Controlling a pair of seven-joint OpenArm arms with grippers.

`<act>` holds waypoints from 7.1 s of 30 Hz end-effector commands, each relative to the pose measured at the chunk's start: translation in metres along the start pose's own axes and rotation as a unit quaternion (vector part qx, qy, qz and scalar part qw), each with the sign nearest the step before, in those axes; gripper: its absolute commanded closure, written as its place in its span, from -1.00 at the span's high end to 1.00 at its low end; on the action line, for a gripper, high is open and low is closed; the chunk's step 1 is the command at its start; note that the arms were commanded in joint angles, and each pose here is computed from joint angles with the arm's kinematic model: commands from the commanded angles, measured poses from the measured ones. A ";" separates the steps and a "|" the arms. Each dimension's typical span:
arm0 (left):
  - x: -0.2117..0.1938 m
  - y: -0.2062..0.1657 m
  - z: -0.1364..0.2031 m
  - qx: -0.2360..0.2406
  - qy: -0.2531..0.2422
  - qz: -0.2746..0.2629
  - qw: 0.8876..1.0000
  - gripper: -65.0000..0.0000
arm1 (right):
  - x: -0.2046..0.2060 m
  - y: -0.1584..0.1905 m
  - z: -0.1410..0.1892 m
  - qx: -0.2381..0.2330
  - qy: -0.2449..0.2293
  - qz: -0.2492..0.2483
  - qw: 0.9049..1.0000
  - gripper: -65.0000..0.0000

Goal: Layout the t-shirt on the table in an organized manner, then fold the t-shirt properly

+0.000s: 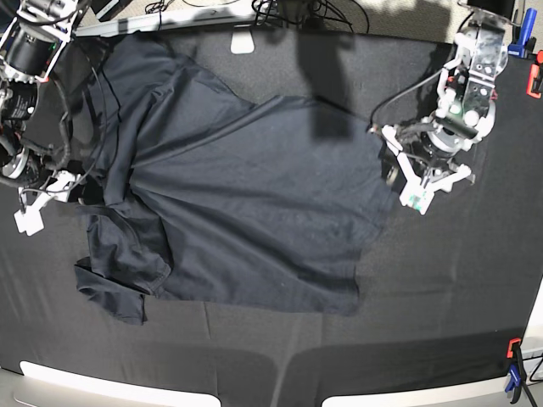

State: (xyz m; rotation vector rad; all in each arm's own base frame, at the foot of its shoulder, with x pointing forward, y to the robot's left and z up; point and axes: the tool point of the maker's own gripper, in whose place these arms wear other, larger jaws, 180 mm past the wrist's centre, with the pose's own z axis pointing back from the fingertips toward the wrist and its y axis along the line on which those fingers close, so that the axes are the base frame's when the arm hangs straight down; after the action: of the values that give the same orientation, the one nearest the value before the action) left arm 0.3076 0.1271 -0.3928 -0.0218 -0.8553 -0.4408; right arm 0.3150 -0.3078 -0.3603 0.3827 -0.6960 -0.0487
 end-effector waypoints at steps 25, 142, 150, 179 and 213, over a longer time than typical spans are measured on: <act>-0.063 -0.035 0.007 -0.101 0.094 0.035 0.990 -1.00 | 0.105 0.019 0.019 0.018 -0.114 0.044 0.992 -0.16; 0.222 0.177 -0.119 0.175 -0.230 0.127 0.949 -1.00 | 0.043 0.142 -0.094 0.081 0.039 0.190 0.978 -0.16; 0.244 0.236 -0.086 0.224 -0.268 0.112 0.930 -1.00 | 0.043 0.142 -0.094 0.081 0.039 0.190 0.978 -0.16; 0.229 0.279 -0.063 0.288 -0.267 0.101 0.914 -0.37 | 0.041 0.149 -0.097 0.090 0.039 0.188 0.977 -0.16; 0.211 0.245 -0.074 0.068 -0.234 0.105 0.964 -0.37 | 0.040 0.162 -0.101 0.103 0.035 0.183 0.977 -0.16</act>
State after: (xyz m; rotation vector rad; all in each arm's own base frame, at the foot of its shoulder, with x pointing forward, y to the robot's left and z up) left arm 0.5626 0.2537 -0.2855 -0.0910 -1.2416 -0.1814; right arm 0.3816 -0.1306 -0.3700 0.4412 -0.6253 0.3762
